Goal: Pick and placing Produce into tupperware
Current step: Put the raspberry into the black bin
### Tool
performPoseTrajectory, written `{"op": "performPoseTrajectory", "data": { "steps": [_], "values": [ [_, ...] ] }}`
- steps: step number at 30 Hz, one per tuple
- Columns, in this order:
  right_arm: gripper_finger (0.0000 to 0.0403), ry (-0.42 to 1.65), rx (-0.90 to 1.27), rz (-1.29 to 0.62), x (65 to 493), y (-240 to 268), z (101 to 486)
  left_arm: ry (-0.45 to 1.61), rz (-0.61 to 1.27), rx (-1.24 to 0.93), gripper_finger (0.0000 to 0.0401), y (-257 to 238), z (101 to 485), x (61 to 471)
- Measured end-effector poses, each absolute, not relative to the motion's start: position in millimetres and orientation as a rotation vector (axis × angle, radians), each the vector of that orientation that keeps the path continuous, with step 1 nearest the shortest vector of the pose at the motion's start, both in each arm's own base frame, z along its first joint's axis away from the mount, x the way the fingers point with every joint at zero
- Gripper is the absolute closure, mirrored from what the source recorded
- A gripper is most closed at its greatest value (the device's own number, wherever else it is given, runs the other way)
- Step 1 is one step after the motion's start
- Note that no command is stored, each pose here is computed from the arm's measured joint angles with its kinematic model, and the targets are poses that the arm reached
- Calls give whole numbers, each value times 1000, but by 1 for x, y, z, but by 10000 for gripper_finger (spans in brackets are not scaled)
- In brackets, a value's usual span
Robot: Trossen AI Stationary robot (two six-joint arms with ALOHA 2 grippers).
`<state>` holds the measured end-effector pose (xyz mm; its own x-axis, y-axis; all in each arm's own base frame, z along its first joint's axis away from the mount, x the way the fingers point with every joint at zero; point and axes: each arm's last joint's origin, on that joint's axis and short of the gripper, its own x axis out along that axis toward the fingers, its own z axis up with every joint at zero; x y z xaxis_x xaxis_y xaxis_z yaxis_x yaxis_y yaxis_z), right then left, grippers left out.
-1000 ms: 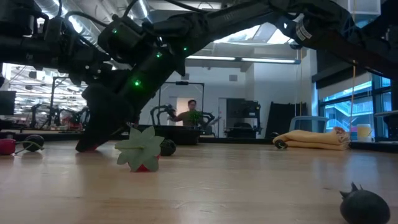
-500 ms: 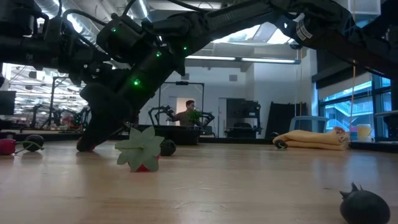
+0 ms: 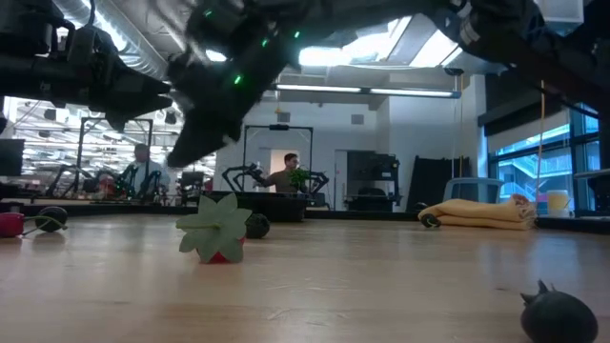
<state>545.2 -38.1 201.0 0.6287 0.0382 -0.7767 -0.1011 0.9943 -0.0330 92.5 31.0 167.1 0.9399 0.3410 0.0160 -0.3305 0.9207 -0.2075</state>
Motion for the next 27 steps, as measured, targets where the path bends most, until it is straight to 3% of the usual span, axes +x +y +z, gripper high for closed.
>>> {"op": "performPoseTrajectory", "data": {
  "steps": [9, 17, 27],
  "values": [
    [307, 857, 140, -169, 503, -129, 268, -52, 346, -204, 219, 31, 167, 93],
    [307, 998, 262, -358, 472, -192, 250, -52, 345, -203, 219, 31, 167, 93],
    [307, 1093, 293, -379, 475, -212, 205, -51, 346, -198, 219, 31, 167, 93]
  ]
}}
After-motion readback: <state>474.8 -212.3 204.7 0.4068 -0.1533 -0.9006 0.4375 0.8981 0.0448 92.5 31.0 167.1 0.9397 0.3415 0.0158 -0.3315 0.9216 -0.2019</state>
